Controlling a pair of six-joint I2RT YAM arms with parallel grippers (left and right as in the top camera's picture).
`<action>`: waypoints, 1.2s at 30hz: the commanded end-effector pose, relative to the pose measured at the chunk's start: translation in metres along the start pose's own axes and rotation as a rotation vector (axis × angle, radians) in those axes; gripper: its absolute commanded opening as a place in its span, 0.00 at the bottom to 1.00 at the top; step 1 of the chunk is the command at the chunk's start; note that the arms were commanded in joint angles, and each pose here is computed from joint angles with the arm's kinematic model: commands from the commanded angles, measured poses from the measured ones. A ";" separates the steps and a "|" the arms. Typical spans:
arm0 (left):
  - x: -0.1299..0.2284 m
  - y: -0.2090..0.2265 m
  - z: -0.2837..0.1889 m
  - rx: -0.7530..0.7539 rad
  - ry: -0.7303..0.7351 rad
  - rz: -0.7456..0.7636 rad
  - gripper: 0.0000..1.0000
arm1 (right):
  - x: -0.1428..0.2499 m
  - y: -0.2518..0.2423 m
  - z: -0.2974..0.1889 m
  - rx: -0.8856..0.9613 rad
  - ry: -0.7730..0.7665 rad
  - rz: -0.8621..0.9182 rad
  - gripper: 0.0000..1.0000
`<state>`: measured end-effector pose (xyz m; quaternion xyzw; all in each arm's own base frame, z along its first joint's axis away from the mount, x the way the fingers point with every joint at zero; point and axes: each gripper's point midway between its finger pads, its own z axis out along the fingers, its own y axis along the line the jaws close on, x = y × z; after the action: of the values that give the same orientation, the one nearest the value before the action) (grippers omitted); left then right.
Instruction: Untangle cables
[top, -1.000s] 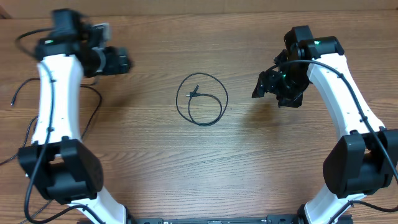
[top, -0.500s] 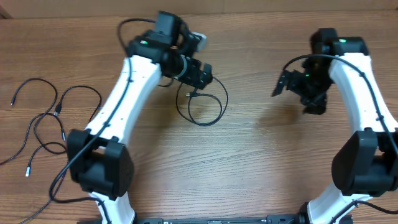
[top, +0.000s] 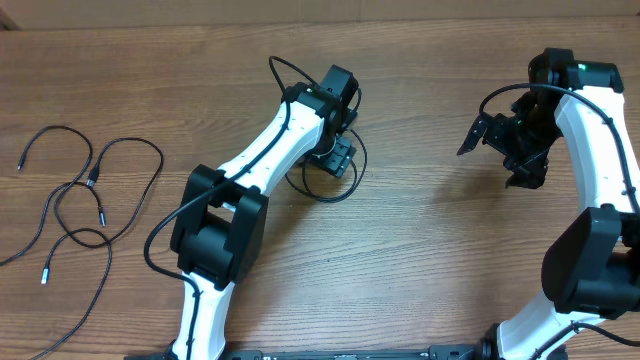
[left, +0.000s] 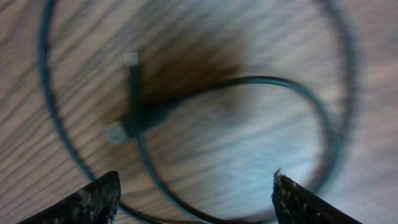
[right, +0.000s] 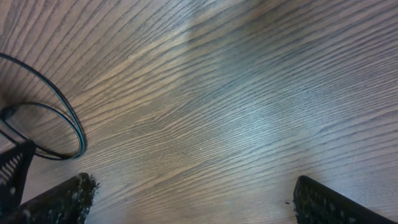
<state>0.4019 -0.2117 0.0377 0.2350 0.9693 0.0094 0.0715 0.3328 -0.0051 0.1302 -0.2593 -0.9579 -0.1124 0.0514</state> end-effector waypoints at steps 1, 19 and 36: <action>-0.006 0.028 0.002 -0.110 -0.014 -0.145 0.78 | 0.000 0.001 -0.007 -0.002 -0.025 -0.013 1.00; 0.013 0.005 0.046 0.038 0.112 -0.186 0.32 | 0.000 0.001 -0.007 -0.002 -0.024 -0.013 1.00; -0.004 0.147 -0.209 -0.204 -0.367 -0.457 0.04 | 0.002 0.000 -0.007 0.001 -0.018 -0.012 1.00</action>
<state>0.4447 -0.1250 0.1484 0.0620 0.9848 0.0422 0.1564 0.3313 -0.0049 0.1303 -0.2598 -0.9576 -0.1120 0.0545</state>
